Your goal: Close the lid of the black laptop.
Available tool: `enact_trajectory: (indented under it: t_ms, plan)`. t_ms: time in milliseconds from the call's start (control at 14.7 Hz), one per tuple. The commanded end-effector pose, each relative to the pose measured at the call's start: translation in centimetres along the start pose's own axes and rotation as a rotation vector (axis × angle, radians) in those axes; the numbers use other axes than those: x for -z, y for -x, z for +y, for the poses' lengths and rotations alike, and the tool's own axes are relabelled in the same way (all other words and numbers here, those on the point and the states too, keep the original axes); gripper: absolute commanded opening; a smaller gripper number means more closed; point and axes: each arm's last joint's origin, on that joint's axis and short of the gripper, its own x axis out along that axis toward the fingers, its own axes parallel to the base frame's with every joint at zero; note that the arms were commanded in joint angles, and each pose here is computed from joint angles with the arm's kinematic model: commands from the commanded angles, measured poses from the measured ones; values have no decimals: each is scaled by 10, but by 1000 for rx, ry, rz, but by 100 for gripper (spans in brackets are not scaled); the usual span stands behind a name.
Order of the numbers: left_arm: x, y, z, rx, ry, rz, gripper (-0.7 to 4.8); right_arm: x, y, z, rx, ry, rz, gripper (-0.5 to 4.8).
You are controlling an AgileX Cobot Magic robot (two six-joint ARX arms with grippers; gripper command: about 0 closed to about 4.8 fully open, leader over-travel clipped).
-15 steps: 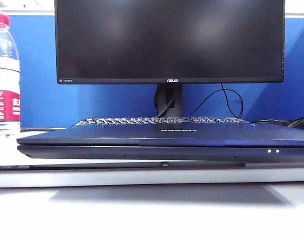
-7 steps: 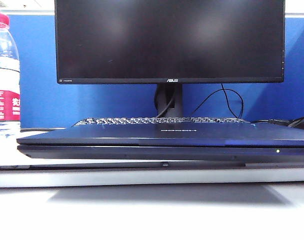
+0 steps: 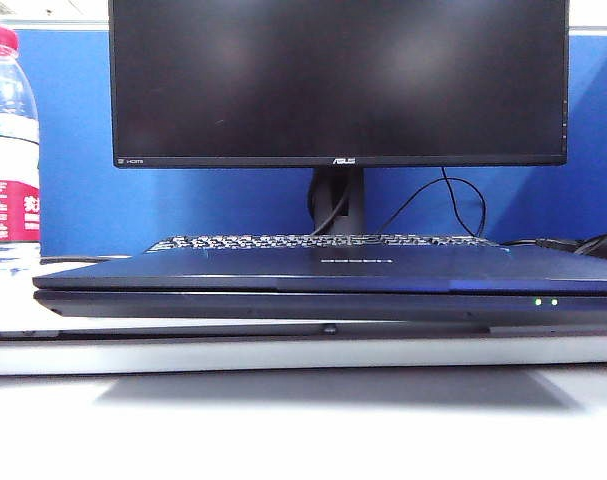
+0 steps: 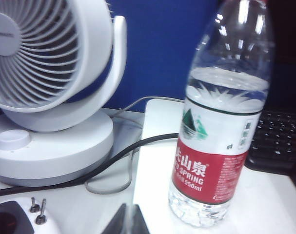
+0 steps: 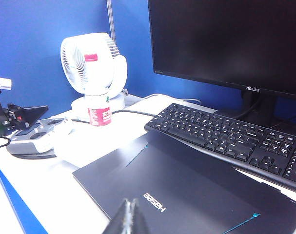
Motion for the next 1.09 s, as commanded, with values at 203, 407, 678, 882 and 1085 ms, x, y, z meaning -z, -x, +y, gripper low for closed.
enact_trajectory:
  t_ms: [203, 407, 678, 882, 1085]
  plan:
    - [-2, 0, 1, -12, -5, -19, 23, -2, 1, 0, -1, -2, -15, -6]
    - [-1, 0, 0, 15, 3, -9, 23, -2, 1, 0, -1, -2, -15, -6]
    - [0, 0, -4, 73, 1, -4, 23, -2, 1, 0, -1, -2, -15, -6]
    - [0, 0, -4, 74, 4, -2, 23, -2, 1, 0, -1, -2, -15, -6]
    - [0, 0, -4, 73, 4, 0, 23, -2, 1, 0, -1, -2, -15, -6]
